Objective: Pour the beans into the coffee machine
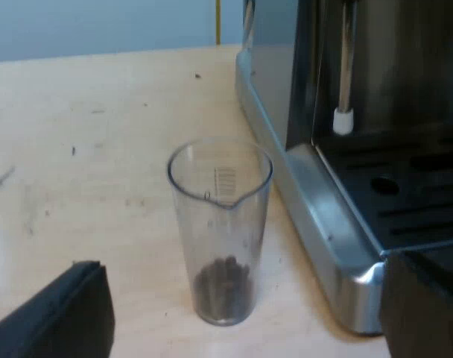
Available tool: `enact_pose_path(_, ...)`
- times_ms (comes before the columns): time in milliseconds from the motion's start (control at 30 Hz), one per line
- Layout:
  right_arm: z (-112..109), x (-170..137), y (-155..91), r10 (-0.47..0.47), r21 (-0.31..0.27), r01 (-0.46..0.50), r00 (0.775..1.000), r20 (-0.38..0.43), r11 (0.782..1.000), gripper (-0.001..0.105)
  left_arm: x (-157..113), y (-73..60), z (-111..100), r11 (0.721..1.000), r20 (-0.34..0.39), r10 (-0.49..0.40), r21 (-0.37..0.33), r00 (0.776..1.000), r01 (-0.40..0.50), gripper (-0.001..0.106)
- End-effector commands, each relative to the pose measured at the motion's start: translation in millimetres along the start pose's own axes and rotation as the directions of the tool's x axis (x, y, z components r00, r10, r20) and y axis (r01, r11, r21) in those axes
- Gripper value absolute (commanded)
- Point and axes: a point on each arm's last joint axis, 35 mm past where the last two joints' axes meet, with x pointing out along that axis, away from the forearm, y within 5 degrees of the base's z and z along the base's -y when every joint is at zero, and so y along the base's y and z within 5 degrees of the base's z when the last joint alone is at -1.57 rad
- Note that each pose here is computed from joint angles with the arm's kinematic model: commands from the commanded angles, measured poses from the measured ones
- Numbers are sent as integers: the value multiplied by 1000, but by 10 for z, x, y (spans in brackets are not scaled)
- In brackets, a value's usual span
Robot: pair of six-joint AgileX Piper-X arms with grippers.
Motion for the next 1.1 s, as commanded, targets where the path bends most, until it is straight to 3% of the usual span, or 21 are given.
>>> enact_pose_path(33, 55, -28, -12, -8, -11, 8, 1000, 26, 1000, 78, 82, 8, 62, 1000, 62, -3, -4, 998, 3, 88)
enact_pose_path(533, 68, -28, -17, -12, -15, 12, 999, 38, 1000, 78, 475, 111, -54, 999, 73, 30, 21, 997, -31, 88)
enact_pose_path(800, 149, -35, -43, -35, -30, 39, 993, 111, 999, 78, 582, 142, -126, 999, 66, 26, 21, 997, -28, 88)
enact_pose_path(1100, 135, -37, -82, -146, -19, 148, 987, 73, 989, 78, 756, 181, -252, 1000, 40, -11, 20, 999, 11, 88)
